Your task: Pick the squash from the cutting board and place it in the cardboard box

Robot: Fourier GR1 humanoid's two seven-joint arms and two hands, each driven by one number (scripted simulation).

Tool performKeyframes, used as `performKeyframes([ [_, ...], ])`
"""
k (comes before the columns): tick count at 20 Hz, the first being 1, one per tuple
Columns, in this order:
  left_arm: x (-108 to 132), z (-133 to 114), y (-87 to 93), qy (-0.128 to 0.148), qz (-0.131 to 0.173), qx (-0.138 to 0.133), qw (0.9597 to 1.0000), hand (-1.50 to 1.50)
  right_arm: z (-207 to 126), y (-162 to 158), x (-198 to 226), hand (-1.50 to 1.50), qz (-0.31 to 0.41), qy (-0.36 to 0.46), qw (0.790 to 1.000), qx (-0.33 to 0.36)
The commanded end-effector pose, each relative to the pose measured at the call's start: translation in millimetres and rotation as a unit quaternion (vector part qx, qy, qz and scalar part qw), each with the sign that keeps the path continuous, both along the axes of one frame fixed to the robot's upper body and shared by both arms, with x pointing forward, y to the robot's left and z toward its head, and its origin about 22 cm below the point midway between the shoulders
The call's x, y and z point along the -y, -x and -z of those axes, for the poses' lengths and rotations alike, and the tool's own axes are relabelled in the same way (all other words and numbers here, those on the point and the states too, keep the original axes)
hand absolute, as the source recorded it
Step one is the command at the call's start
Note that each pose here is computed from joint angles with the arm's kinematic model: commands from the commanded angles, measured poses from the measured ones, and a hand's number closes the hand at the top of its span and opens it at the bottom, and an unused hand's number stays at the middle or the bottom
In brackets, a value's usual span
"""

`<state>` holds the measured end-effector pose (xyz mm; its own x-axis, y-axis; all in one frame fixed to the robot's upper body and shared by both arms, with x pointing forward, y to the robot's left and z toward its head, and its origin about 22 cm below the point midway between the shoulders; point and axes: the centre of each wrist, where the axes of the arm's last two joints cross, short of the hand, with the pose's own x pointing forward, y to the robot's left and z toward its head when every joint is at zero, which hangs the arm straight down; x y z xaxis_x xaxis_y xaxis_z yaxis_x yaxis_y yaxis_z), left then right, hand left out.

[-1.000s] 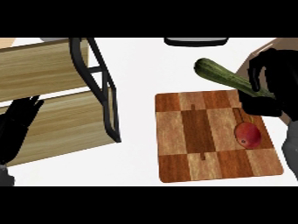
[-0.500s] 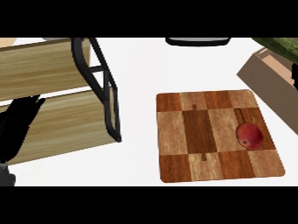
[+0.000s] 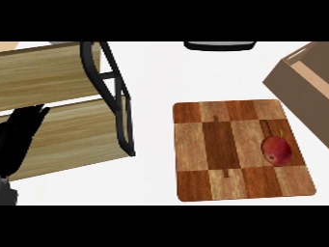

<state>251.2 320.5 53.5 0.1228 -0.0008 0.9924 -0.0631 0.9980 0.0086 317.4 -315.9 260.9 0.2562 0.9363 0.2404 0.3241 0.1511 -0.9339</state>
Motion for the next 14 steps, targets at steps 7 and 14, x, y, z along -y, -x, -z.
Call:
performKeyframes([
  [7, 7.9, 7.9, 9.0, -0.004, 0.008, -0.006, 0.9999, 0.0, 63.8, -35.3, 60.5, 1.5, -0.011, -0.019, 1.0, -0.019],
  [14, 4.6, 12.9, 12.0, -0.004, 0.002, -0.013, 0.9999, 0.0, 123.6, -40.7, 78.4, 1.5, -0.012, -0.086, 0.99, -0.114],
])
